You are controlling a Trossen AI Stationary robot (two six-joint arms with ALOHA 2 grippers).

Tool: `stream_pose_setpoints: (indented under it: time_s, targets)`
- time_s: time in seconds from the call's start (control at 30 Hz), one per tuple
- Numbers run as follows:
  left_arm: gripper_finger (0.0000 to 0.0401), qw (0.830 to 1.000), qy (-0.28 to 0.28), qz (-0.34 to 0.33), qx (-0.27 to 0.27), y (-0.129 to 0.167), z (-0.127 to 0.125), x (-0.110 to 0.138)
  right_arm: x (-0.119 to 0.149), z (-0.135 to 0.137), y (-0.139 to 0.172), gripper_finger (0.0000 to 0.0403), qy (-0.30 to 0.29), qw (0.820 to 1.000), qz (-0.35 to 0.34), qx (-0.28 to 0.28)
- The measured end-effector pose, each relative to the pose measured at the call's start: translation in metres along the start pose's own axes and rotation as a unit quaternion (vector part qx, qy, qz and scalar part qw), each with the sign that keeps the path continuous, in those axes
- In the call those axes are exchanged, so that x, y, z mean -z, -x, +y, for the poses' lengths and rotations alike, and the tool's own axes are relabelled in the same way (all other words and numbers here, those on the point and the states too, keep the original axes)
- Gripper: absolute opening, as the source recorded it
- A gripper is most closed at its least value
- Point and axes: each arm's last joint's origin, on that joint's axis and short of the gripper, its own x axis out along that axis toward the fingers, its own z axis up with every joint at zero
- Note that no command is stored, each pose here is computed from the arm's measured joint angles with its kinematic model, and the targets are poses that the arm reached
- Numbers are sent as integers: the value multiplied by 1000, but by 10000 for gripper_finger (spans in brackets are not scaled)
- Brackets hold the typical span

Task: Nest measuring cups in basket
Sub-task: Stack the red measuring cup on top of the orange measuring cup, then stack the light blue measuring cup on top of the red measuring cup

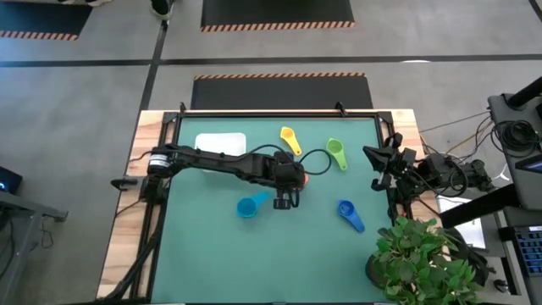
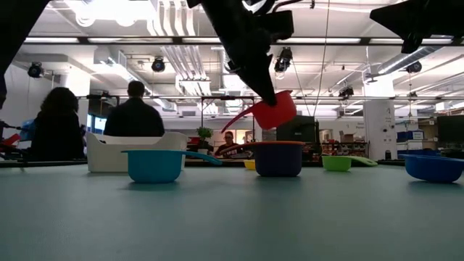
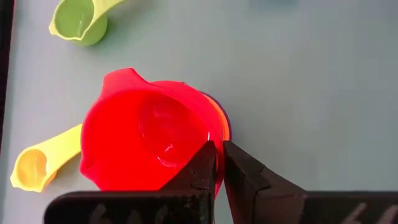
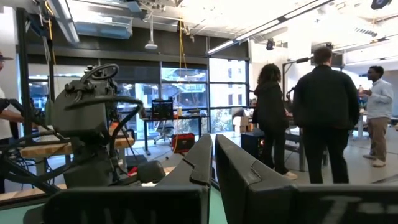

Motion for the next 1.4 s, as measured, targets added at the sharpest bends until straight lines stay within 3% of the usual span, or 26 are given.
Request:
stream_pose_setpoints:
  time_s: [0.93, 1.4]
  targets:
    - [11, 1000, 5, 5, 1, -20, -5, 11, 0, 0, 0, 9, 1, 1000, 0, 0]
    - [80, 1000, -2, 11, 2, -27, -7, 12, 0, 0, 0, 9, 3, 1000, 2, 0]
